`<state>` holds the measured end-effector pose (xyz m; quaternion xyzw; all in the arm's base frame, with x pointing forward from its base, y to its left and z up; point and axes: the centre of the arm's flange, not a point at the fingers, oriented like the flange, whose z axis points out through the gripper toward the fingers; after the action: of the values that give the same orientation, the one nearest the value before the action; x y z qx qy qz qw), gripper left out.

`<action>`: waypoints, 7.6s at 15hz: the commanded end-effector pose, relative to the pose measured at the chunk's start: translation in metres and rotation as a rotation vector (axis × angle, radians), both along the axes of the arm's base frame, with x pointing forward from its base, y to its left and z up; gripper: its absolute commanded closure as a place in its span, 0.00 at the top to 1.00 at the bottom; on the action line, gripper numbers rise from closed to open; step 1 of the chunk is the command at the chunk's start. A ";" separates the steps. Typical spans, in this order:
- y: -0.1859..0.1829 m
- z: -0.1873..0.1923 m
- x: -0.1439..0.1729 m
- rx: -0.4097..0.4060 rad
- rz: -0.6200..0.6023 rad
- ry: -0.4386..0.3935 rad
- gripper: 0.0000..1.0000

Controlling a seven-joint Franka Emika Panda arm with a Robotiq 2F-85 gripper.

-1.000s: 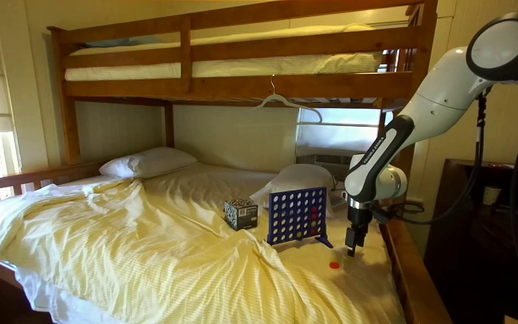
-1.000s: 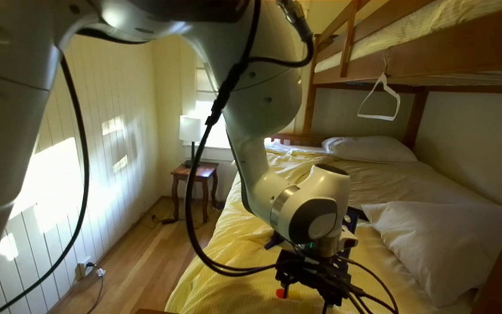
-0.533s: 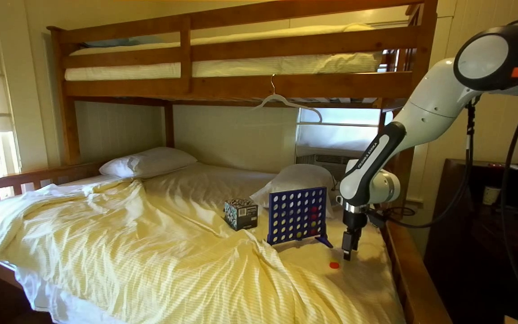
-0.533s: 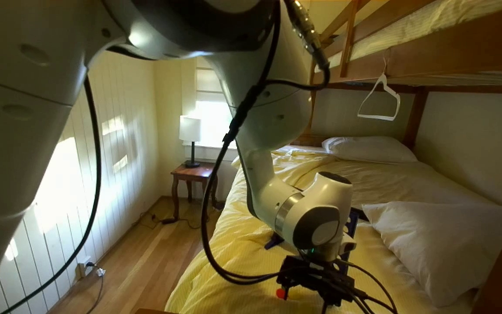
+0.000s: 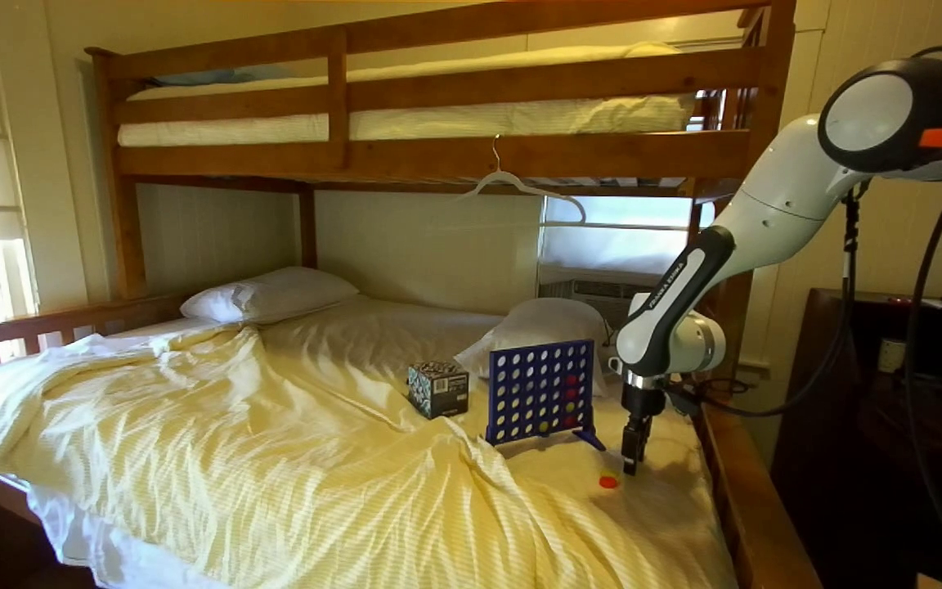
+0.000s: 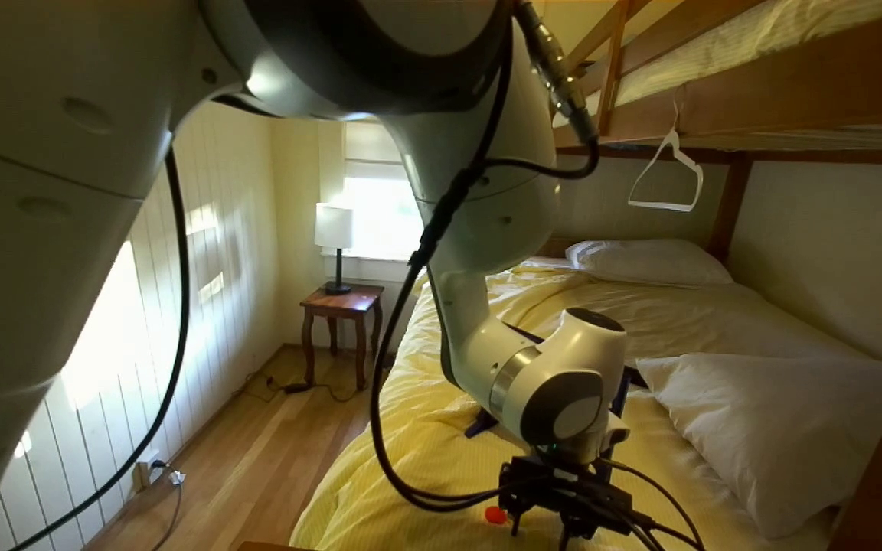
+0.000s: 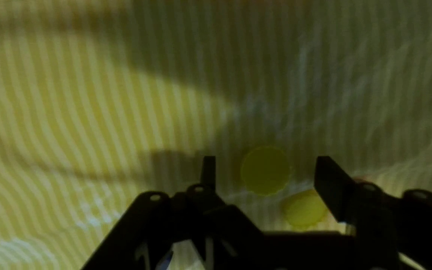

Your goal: Put a yellow circle inside the blue object

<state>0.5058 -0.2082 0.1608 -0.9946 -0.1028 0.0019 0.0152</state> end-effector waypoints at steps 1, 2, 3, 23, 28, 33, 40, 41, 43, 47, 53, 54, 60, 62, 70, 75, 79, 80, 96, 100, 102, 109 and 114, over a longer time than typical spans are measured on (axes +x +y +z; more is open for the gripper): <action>-0.003 -0.006 0.007 0.018 0.014 -0.031 0.54; -0.003 -0.006 0.007 0.018 0.015 -0.035 0.51; -0.002 -0.006 0.008 0.018 0.016 -0.038 0.53; 0.007 -0.014 0.013 0.008 0.030 -0.089 0.32; 0.006 -0.008 0.009 0.007 0.023 -0.085 0.66; 0.004 -0.008 0.006 0.003 0.018 -0.068 0.99; 0.001 -0.007 0.001 -0.005 0.006 -0.038 1.00; 0.000 -0.007 0.001 -0.005 0.003 -0.032 0.99; -0.001 -0.008 0.000 -0.007 -0.002 -0.022 0.98; -0.001 -0.008 0.001 0.002 -0.002 -0.035 0.74; 0.001 -0.009 0.003 0.010 0.009 -0.050 0.25; 0.002 -0.009 0.003 0.011 0.011 -0.051 0.19; 0.002 -0.009 0.003 0.012 0.011 -0.049 0.00; 0.003 -0.006 0.002 0.022 0.006 -0.053 0.00; 0.024 0.013 0.012 0.110 -0.177 -0.035 0.60; 0.035 0.015 0.025 0.124 -0.313 -0.034 0.95; 0.042 0.013 0.035 0.107 -0.377 -0.038 1.00; 0.043 0.012 0.037 0.102 -0.385 -0.035 1.00; 0.043 -0.018 0.047 0.064 -0.396 -0.020 0.54; 0.045 -0.018 0.048 0.059 -0.390 -0.022 0.25; 0.045 -0.018 0.049 0.057 -0.388 -0.024 0.12; 0.044 0.000 0.036 0.074 -0.381 -0.062 0.10; 0.042 0.037 0.005 0.040 -0.308 -0.249 0.10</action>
<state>0.5457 -0.1688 0.1710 -0.9939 0.0744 -0.0759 0.0305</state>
